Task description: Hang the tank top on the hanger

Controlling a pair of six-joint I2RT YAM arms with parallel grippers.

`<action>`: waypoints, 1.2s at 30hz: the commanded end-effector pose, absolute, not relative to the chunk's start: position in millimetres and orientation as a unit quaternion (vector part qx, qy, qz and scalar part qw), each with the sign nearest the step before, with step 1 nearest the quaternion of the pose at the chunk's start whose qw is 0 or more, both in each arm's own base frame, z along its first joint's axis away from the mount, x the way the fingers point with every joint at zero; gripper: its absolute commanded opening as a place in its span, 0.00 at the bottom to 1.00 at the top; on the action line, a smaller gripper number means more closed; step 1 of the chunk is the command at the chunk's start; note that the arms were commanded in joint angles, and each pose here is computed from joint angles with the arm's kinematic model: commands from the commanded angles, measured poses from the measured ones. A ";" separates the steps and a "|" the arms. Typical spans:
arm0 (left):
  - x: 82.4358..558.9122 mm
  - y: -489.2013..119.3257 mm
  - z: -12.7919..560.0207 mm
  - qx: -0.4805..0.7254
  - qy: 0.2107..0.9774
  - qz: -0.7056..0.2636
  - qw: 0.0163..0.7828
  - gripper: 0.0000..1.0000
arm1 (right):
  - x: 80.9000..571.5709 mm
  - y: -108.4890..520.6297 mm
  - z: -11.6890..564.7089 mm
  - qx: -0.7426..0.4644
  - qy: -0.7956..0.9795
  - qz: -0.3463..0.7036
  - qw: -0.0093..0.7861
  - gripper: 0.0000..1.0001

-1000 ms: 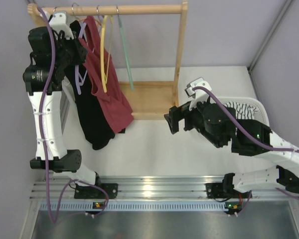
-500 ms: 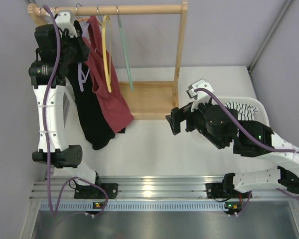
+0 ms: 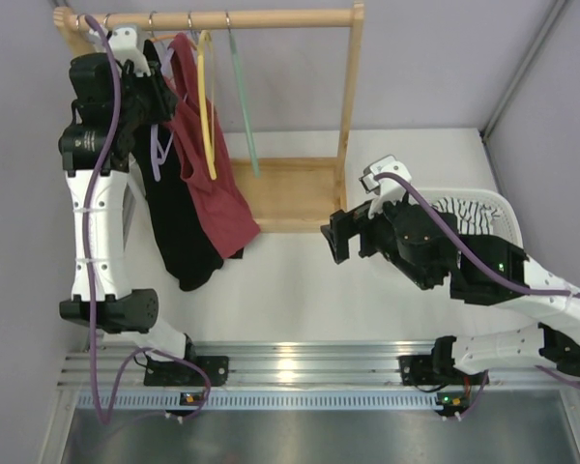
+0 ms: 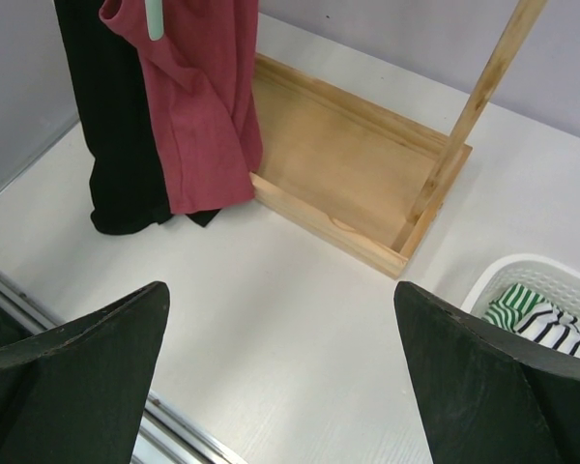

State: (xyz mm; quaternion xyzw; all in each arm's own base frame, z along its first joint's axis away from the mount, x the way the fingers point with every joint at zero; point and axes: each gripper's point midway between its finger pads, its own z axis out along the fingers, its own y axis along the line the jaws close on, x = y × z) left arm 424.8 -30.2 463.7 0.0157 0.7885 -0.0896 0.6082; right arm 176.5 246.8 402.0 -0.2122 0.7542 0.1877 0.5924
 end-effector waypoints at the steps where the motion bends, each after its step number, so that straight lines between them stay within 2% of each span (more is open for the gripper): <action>1: 402.1 -24.8 520.9 0.010 0.728 -0.076 0.682 0.39 | 175.4 246.5 413.8 -0.197 0.746 0.209 0.601 1.00; 2: 396.3 -22.4 526.0 0.005 0.723 -0.071 0.688 0.43 | 175.3 246.3 413.9 -0.197 0.745 0.210 0.602 1.00; 6: 382.1 -19.0 538.3 0.002 0.711 -0.063 0.700 0.48 | 175.4 247.0 411.7 -0.200 0.746 0.208 0.601 1.00; 14: 331.7 -27.0 578.5 0.004 0.665 -0.091 0.741 0.54 | 175.9 246.0 409.1 -0.195 0.748 0.206 0.600 1.00; 20: 296.1 -105.4 590.4 0.088 0.627 -0.293 0.717 0.54 | 177.5 240.3 398.8 -0.180 0.757 0.197 0.597 1.00; 23: 290.2 -157.2 585.6 0.120 0.622 -0.335 0.698 0.54 | 178.4 229.9 395.9 -0.163 0.762 0.190 0.597 1.00; 26: 285.7 -221.4 568.0 0.171 0.634 -0.359 0.663 0.54 | 178.7 215.9 391.0 -0.140 0.768 0.183 0.597 1.00; 30: 283.9 -259.7 545.0 0.169 0.639 -0.373 0.652 0.53 | 179.0 190.3 380.5 -0.096 0.779 0.166 0.597 1.00; 31: 283.9 -276.1 511.4 0.177 0.661 -0.377 0.625 0.53 | 176.9 182.6 381.2 -0.078 0.779 0.178 0.596 1.00; 34: 266.9 -293.8 484.2 0.174 0.664 -0.401 0.606 0.52 | 175.5 170.3 360.3 -0.063 0.790 0.164 0.587 1.00; 36: 254.3 -305.2 428.9 0.174 0.694 -0.410 0.565 0.52 | 174.2 160.9 342.8 -0.057 0.798 0.151 0.581 1.00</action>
